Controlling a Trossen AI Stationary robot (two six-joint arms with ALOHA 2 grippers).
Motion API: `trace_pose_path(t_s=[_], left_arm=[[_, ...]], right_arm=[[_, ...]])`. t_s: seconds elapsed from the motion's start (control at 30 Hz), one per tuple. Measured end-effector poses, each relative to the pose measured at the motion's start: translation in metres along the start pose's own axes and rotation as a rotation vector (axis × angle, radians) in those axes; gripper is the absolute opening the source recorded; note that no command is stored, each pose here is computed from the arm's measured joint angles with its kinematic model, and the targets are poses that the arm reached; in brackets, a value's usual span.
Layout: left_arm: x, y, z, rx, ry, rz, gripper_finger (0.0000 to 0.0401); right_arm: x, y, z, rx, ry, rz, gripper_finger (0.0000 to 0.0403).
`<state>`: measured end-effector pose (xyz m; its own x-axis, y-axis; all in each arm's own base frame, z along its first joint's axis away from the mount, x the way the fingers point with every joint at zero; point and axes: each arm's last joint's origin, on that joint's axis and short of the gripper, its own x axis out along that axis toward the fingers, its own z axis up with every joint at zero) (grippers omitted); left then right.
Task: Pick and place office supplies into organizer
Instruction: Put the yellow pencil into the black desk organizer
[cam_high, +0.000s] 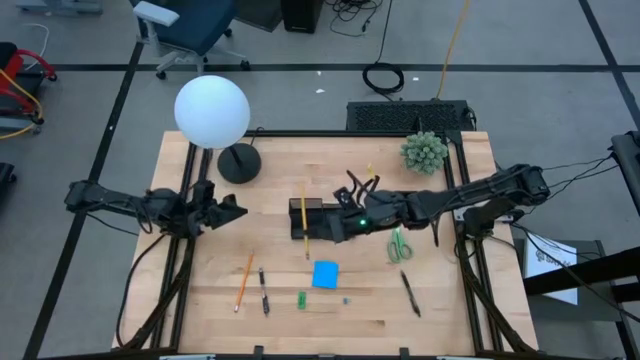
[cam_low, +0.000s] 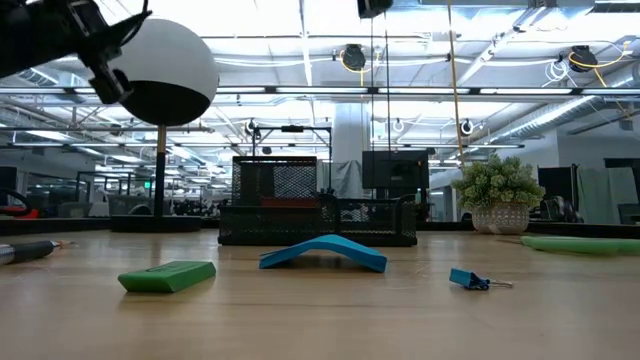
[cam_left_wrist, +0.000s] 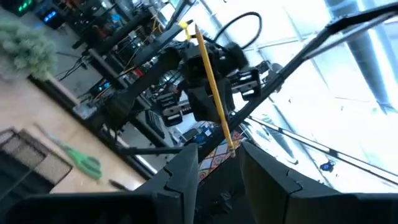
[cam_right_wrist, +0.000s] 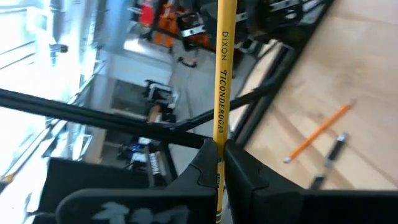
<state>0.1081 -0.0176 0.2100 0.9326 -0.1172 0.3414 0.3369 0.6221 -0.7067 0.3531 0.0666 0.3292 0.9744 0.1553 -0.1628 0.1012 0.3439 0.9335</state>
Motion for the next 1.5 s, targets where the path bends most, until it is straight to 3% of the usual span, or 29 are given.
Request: trace_pose_path(t_s=[0.17, 0.53, 0.83, 1.1, 1.5], left_arm=[[0.015, -0.024, 0.021, 0.162, 0.023, 0.02, 0.0115], [0.076, -0.084, 0.071, 0.578, 0.235, 0.153, 0.0115], [0.113, -0.1, 0.084, 0.823, 0.469, 0.221, 0.0115], [0.131, -0.122, 0.098, 1.108, 0.704, 0.286, 0.0115], [0.156, -0.162, 0.112, 1.547, 0.737, 0.232, 0.0134]], right_arm=[[0.0, 0.005, 0.012, 0.001, 0.013, 0.104, 0.0], [-0.002, 0.003, 0.033, -0.003, 0.055, 0.174, 0.0], [-0.004, 0.004, 0.042, 0.02, 0.107, 0.228, 0.0], [-0.004, 0.005, 0.044, 0.043, 0.141, 0.257, 0.0], [-0.005, 0.007, 0.045, 0.093, 0.166, 0.281, 0.0]])
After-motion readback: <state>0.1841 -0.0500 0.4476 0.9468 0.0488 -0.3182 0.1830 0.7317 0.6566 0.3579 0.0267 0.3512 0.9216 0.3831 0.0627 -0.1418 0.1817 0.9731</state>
